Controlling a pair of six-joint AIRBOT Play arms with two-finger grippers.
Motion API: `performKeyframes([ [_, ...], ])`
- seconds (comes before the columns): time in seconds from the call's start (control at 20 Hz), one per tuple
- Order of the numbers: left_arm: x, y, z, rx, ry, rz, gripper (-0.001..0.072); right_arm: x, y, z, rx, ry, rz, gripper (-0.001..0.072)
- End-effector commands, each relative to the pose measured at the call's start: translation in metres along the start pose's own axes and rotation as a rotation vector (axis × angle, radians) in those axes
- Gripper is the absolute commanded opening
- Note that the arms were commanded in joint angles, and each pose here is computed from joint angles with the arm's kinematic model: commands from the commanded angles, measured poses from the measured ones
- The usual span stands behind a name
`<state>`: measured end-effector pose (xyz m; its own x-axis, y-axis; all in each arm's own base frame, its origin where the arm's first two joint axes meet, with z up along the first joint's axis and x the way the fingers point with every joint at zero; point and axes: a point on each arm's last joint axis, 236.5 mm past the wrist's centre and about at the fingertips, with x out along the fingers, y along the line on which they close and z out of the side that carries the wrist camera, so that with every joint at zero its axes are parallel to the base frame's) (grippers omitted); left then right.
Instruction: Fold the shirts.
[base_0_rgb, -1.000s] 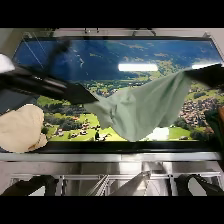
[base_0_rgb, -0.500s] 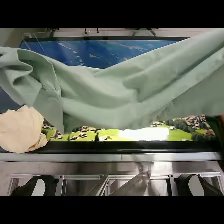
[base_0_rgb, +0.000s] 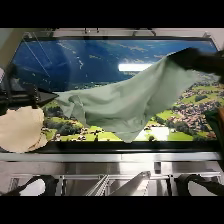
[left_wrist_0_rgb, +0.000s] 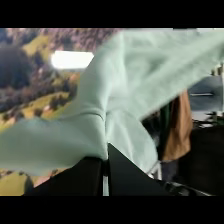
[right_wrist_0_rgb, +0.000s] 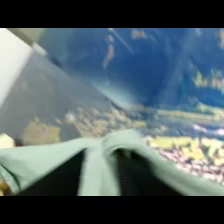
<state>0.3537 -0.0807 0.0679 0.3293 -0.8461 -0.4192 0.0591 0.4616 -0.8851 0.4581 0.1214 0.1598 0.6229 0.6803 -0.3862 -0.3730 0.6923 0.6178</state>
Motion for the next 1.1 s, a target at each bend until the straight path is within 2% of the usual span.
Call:
performKeyframes([
  [0.0, 0.03, 0.074, -0.004, -0.266, 0.133, -0.156, 0.0347, 0.072, -0.064, -0.067, 0.12, 0.207, -0.049, 0.0386],
  [0.05, 0.028, 0.07, 0.004, -0.32, 0.15, -0.283, 0.0608, 0.068, -0.075, -0.072, 0.161, 0.234, -0.042, 0.0385],
  [0.1, 0.023, 0.06, 0.013, -0.355, 0.16, -0.412, 0.0718, 0.058, -0.083, -0.072, 0.178, 0.244, -0.042, 0.0384],
  [0.15, 0.015, 0.047, 0.019, -0.368, 0.173, -0.535, 0.0718, 0.046, -0.089, -0.07, 0.196, 0.246, -0.04, 0.0371],
  [0.2, 0.014, 0.042, 0.02, -0.377, 0.189, -0.581, 0.0718, 0.031, -0.096, -0.069, 0.221, 0.253, -0.033, 0.0357],
  [0.3, 0.024, 0.041, 0.006, -0.376, 0.235, -0.532, 0.0717, 0.006, -0.108, -0.078, 0.282, 0.292, -0.026, 0.0357],
  [0.45, 0.052, 0.028, -0.025, -0.312, 0.289, -0.415, 0.0716, -0.016, -0.142, -0.116, 0.356, 0.381, -0.123, 0.0358],
  [0.55, 0.075, 0.025, -0.061, -0.247, 0.372, -0.278, 0.058, -0.021, -0.159, -0.143, 0.381, 0.425, -0.177, 0.0358],
  [0.75, 0.138, 0.041, -0.118, -0.169, 0.423, 0.037, 0.0572, -0.017, -0.177, -0.15, 0.399, 0.391, -0.23, 0.0369],
  [0.8, 0.152, 0.045, -0.134, -0.167, 0.44, 0.101, 0.0572, -0.017, -0.18, -0.147, 0.395, 0.378, -0.241, 0.0401],
  [0.85, 0.163, 0.048, -0.15, -0.162, 0.472, 0.151, 0.0572, -0.016, -0.185, -0.144, 0.39, 0.357, -0.26, 0.054],
  [0.9, 0.173, 0.053, -0.164, -0.152, 0.504, 0.206, 0.0573, -0.015, -0.189, -0.14, 0.386, 0.337, -0.274, 0.0605],
  [1.05, 0.205, 0.06, -0.184, -0.113, 0.56, 0.299, 0.0573, -0.008, -0.193, -0.125, 0.385, 0.27, -0.272, 0.0603],
])
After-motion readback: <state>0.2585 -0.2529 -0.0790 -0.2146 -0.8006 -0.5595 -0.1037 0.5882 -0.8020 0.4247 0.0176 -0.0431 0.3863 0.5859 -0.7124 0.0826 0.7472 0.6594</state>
